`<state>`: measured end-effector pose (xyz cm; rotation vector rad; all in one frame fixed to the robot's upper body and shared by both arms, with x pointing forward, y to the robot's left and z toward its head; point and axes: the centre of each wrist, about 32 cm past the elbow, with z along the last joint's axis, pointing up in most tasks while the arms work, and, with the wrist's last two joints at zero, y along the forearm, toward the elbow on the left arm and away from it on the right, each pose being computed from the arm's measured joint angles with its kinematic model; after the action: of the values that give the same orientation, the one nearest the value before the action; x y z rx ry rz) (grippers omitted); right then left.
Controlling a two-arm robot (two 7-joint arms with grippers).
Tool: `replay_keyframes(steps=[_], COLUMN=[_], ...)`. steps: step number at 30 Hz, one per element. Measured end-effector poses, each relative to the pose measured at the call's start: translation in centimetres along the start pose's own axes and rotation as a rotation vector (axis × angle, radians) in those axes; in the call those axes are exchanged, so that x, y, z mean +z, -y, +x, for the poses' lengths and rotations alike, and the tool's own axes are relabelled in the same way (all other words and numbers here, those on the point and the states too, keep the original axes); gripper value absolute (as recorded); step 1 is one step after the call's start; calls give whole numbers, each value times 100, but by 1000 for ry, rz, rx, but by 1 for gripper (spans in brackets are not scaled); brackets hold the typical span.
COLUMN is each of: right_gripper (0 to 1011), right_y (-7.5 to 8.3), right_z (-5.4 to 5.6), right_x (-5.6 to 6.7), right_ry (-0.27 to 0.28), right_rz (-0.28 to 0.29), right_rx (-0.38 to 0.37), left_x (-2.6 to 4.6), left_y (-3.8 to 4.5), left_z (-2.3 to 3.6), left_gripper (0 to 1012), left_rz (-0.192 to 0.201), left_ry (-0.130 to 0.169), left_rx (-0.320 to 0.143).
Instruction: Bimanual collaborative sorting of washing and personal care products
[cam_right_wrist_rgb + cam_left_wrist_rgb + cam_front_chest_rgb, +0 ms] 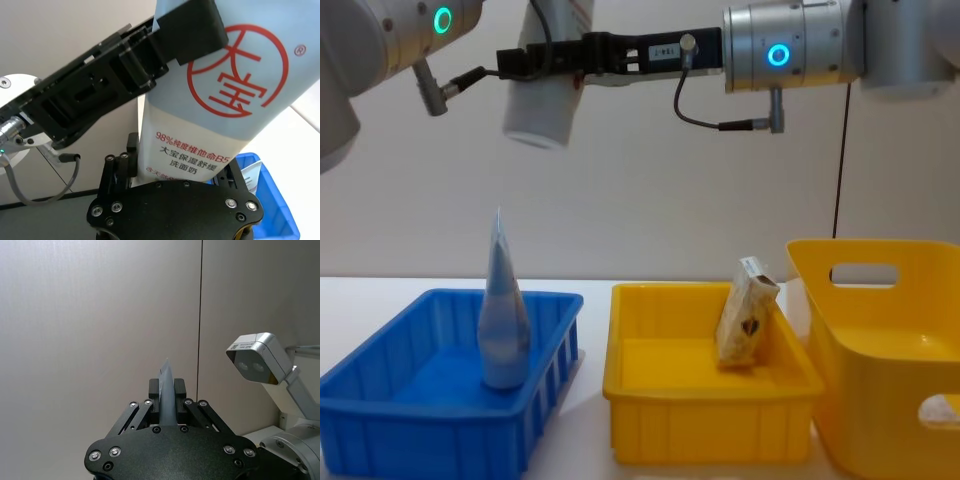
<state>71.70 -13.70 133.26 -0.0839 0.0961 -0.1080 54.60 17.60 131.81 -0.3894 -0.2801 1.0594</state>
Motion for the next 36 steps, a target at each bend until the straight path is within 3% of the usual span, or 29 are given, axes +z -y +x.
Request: replay_keyframes(steps=[9,16,36], right_gripper=[442,340,285], right_y=[-31,-45,-62], right_z=[9,13,14], right_x=[14,18,23], right_ry=[-5,-8,-10], right_rz=[5,7,8], right_rx=[10,14,20], left_x=[1,1,1], left_y=[2,3,4], left_z=[4,4,5], left_gripper=[157,156,157], left_rz=[-2,-2,-3], left_ry=[1,1,1], left_rx=[3,5,6])
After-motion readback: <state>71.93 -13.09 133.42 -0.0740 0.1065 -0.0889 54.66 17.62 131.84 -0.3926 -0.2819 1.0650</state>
